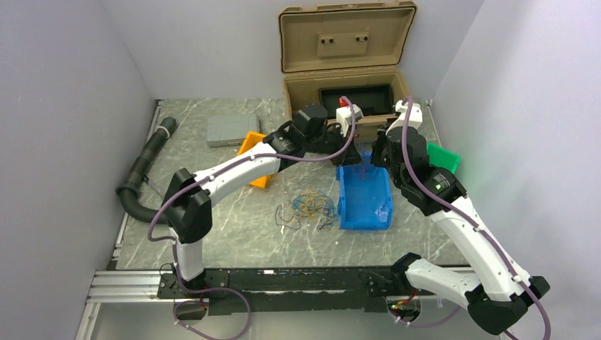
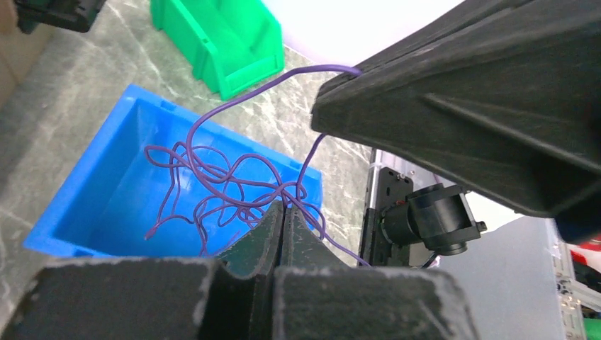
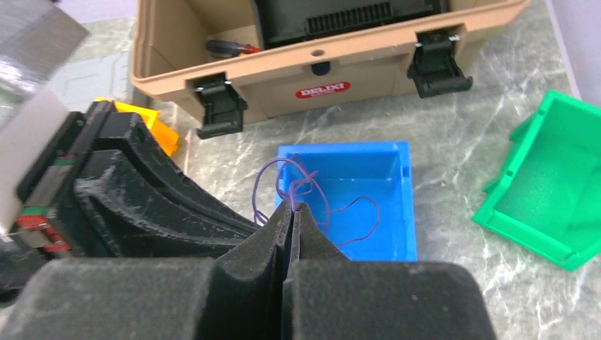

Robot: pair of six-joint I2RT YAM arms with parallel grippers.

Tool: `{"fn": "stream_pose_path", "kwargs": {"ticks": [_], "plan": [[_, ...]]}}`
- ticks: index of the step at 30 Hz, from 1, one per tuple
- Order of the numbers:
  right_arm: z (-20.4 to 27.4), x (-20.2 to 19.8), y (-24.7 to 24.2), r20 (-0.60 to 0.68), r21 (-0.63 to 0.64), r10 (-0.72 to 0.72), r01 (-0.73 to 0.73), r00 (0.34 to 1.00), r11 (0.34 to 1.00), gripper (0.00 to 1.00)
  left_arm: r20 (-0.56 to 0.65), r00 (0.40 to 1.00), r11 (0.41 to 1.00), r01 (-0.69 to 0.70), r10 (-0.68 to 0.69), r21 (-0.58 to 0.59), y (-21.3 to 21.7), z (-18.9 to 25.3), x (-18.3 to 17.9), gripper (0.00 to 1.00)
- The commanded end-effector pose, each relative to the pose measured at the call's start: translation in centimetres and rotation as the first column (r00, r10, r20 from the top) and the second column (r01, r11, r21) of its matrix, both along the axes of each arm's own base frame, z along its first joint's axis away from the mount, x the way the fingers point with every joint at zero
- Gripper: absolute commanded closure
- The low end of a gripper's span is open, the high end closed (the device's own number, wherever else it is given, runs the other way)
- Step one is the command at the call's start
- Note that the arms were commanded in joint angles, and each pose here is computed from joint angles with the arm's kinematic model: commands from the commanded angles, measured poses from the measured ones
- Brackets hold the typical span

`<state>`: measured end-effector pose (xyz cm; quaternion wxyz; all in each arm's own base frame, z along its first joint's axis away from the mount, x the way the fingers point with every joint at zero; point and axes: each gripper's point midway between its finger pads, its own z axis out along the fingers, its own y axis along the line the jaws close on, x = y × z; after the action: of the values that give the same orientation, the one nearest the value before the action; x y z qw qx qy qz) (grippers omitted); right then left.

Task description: Untangle the cables

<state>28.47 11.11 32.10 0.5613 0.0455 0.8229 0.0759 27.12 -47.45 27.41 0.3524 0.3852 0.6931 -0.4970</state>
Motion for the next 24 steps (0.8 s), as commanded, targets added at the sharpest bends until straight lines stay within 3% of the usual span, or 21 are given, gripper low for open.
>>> {"fn": "stream_pose_path", "kwargs": {"ticks": [1,10,16,21,24], "plan": [[-1.9,0.1,-1.7,-0.042,0.009,-0.078,0.079,0.996,0.997,1.0,0.018,0.997,0.988,0.075,-0.074,-0.136,-2.0,3.6,-0.5,1.0],[-7.5,1.1,-2.4,-0.146,0.048,-0.09,0.098,0.985,0.994,1.0,-0.078,0.996,1.0,0.031,-0.031,-0.001,-3.4,-2.6,1.0,0.99],[-9.6,1.4,-2.0,-0.193,0.055,-0.075,0.087,0.978,0.995,1.0,-0.057,0.994,0.989,-0.081,0.088,0.122,-1.5,-3.8,2.2,0.54],[-11.0,1.6,-1.6,-0.228,0.057,-0.063,0.078,0.972,0.995,1.0,-0.01,0.988,0.98,-0.149,0.152,0.128,0.6,-1.2,2.1,0.34],[-11.9,1.7,-1.2,-0.247,0.057,-0.049,0.065,0.968,0.996,1.0,0.021,0.985,0.978,-0.17,0.169,0.117,1.9,0.8,1.5,0.28]]}}
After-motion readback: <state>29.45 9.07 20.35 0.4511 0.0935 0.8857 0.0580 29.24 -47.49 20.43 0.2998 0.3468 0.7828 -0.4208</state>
